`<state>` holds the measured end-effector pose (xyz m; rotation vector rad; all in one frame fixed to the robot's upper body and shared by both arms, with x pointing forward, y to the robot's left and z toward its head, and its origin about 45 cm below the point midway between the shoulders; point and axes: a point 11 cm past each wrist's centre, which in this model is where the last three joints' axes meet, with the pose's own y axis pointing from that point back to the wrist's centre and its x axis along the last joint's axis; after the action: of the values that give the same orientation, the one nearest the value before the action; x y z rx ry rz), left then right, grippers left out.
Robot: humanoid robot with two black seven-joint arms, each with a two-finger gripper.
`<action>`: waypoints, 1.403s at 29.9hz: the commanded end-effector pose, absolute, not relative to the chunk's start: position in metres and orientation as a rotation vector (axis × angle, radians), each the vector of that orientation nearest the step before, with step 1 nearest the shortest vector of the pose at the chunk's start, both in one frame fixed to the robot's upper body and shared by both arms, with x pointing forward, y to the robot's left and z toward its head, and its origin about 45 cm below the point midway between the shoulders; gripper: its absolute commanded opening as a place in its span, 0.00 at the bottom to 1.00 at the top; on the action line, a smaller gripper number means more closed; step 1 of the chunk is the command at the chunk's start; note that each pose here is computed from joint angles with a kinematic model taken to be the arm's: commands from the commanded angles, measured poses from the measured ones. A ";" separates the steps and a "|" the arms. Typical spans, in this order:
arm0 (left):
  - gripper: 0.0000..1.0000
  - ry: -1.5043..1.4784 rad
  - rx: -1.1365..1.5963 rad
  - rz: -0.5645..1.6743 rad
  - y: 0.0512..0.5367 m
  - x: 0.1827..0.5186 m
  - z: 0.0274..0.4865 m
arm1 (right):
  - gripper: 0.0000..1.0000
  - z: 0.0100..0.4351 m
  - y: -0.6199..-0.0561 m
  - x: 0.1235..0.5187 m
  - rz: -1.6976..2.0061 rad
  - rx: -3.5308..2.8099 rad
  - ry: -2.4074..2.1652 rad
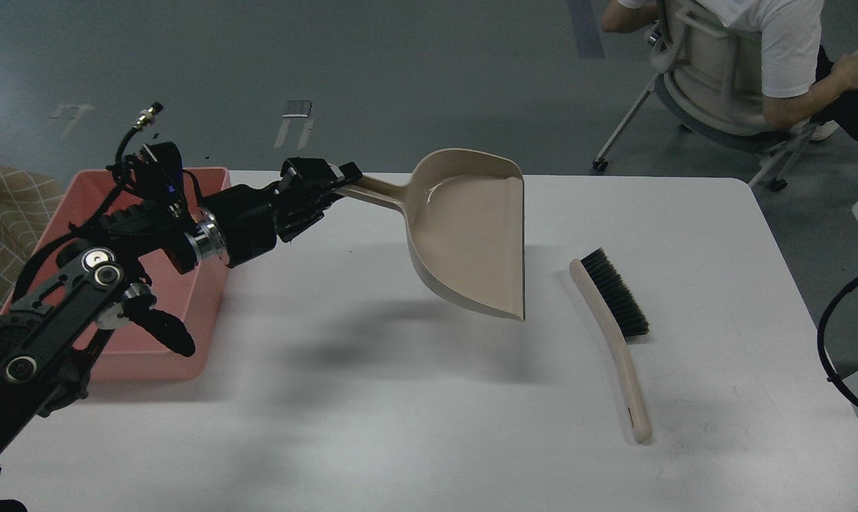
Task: Sweep and dump garbage into bin
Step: 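Lower the empty dustpan back onto the table with the left gripper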
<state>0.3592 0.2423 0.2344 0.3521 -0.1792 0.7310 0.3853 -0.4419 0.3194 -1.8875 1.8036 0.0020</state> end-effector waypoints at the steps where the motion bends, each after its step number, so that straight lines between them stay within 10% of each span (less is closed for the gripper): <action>1: 0.00 -0.152 0.376 0.700 0.235 0.352 0.219 | 1.00 0.316 -0.442 0.385 0.009 -1.890 1.808; 35: 0.00 -0.044 0.468 0.799 0.254 0.339 0.164 | 1.00 0.298 -0.446 0.375 0.049 -1.895 1.839; 39: 0.41 -0.044 0.480 0.801 0.256 0.339 0.163 | 1.00 0.298 -0.446 0.375 0.050 -1.897 1.839; 42: 0.45 -0.047 0.489 0.805 0.260 0.339 0.163 | 1.00 0.296 -0.446 0.374 0.055 -1.896 1.842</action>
<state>0.3386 0.2575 0.1626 0.4823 -0.0442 0.8021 0.3747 -0.4457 0.2972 -1.8965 1.8389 0.0520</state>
